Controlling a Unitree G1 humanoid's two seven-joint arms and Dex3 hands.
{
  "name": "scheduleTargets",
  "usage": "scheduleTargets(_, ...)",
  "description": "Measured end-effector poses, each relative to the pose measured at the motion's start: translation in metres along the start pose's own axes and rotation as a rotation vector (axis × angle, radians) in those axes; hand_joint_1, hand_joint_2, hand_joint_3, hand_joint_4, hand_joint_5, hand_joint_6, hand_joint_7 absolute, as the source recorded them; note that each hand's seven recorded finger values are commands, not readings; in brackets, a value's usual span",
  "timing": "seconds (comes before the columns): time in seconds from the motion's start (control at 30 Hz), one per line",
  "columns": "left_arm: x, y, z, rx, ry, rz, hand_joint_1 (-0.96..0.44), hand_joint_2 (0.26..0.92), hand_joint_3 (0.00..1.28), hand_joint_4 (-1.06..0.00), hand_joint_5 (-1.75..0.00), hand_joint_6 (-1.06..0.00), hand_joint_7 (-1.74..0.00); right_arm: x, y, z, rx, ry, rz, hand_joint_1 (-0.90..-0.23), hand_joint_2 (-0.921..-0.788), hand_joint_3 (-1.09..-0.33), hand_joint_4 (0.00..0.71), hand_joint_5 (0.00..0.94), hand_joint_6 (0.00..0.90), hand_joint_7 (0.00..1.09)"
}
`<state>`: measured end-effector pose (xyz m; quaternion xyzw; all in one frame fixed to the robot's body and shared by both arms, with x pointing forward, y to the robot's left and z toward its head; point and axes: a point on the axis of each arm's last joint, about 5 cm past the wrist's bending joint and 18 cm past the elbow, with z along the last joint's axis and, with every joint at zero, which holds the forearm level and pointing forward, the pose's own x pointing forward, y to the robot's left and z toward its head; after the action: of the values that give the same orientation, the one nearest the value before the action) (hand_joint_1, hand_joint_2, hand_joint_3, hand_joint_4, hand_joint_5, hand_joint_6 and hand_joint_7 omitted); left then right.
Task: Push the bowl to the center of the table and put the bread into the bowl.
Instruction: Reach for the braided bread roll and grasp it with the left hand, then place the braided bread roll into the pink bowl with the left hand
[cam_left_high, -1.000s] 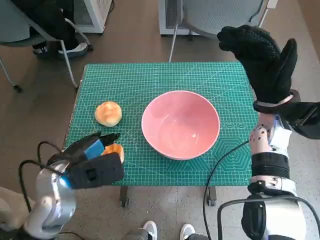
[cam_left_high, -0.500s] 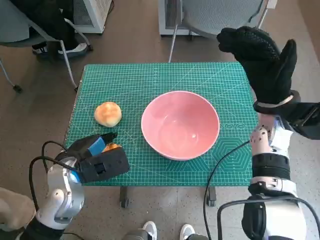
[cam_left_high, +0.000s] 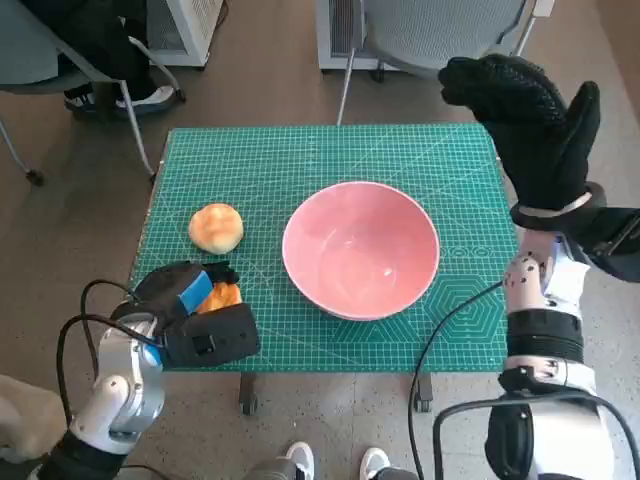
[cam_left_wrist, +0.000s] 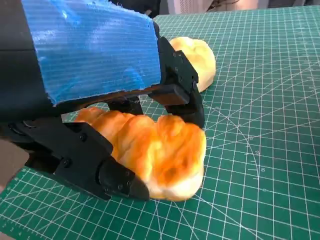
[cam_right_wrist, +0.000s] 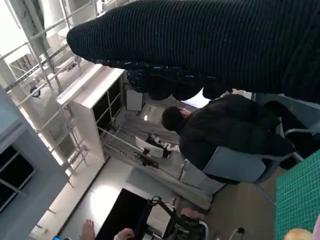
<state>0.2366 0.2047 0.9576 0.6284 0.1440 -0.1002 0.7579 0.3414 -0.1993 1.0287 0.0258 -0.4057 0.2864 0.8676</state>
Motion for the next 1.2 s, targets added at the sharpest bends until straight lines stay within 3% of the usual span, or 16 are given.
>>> scheduleTargets(0.67,-0.011,0.010,0.000,-0.027,-0.003,-0.028,0.00,0.919,0.10,-0.63,-1.38,-0.66,-0.98,-0.0008,0.000,0.000,0.001,0.003,0.003,-0.705,-0.921,-0.771,0.301,0.006,0.370,0.01)
scheduleTargets(0.87,-0.021,0.022,0.002,-0.045,-0.027,0.014,0.00,0.917,0.09,-0.65,-1.36,-0.67,-0.96,-0.0002,0.000,0.001,0.004,0.002,0.005,-0.707,-0.921,-0.768,0.303,0.006,0.370,0.01)
scheduleTargets(1.2,-0.043,0.050,0.007,-0.058,-0.110,0.124,0.00,0.916,0.07,-0.71,-1.22,-0.64,-1.08,0.0002,0.000,0.001,0.007,0.001,0.006,-0.708,-0.921,-0.765,0.308,0.006,0.373,0.02)
